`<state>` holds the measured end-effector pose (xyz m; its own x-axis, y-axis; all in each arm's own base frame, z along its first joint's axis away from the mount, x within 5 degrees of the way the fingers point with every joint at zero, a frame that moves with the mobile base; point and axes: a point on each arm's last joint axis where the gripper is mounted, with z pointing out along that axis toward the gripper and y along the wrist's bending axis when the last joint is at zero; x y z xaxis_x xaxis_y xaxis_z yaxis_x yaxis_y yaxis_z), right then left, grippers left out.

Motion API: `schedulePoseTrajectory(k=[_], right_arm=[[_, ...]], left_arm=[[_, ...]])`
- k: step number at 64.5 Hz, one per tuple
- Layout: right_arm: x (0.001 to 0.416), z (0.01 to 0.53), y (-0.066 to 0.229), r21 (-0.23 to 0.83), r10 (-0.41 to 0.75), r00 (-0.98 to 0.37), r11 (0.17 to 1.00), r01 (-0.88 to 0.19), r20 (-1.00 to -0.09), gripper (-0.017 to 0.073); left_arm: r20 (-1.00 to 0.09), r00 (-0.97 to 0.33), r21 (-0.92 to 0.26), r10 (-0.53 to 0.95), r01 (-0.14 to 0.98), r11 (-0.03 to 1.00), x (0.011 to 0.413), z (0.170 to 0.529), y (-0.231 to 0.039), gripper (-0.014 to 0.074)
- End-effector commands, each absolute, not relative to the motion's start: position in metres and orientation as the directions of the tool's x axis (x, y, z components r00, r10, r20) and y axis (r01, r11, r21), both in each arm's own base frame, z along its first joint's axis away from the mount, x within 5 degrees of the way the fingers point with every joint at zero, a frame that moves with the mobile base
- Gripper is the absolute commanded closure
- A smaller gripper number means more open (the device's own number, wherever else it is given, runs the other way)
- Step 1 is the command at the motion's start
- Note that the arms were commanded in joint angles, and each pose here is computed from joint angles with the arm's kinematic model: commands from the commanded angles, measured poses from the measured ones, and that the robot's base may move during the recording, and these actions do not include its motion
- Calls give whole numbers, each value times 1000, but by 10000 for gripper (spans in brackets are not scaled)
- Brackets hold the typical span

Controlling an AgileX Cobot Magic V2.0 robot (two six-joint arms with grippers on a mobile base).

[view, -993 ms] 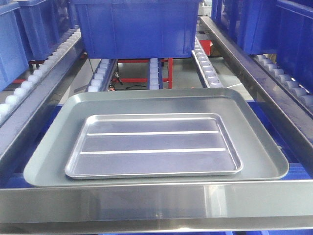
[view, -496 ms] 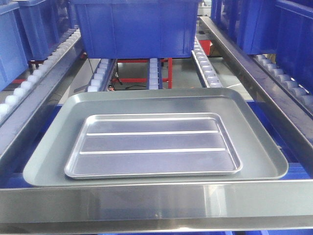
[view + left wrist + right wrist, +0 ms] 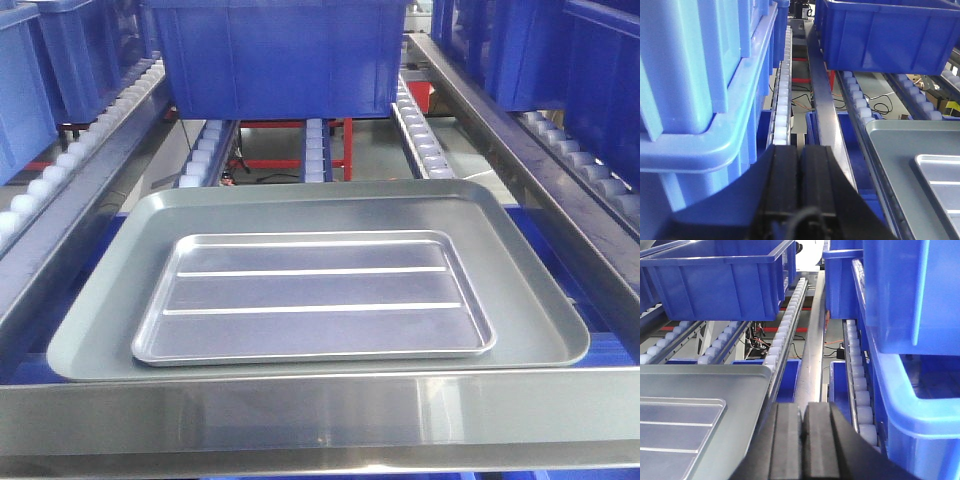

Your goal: Grab silver tray and stack on right shelf

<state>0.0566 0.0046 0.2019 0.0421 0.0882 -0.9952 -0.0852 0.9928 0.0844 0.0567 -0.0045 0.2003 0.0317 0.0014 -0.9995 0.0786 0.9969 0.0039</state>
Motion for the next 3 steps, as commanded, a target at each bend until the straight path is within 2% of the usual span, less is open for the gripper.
schedulePoseTrajectory(k=[1,3], right_arm=[[54,211,4,81,94,147,993,-90,-985,505],[54,211,4,81,94,147,993,-90,-985,505]], left_arm=[[-994,106,1,-7,76,997,56,200,-4,694],[-994,106,1,-7,76,997,56,200,-4,694]])
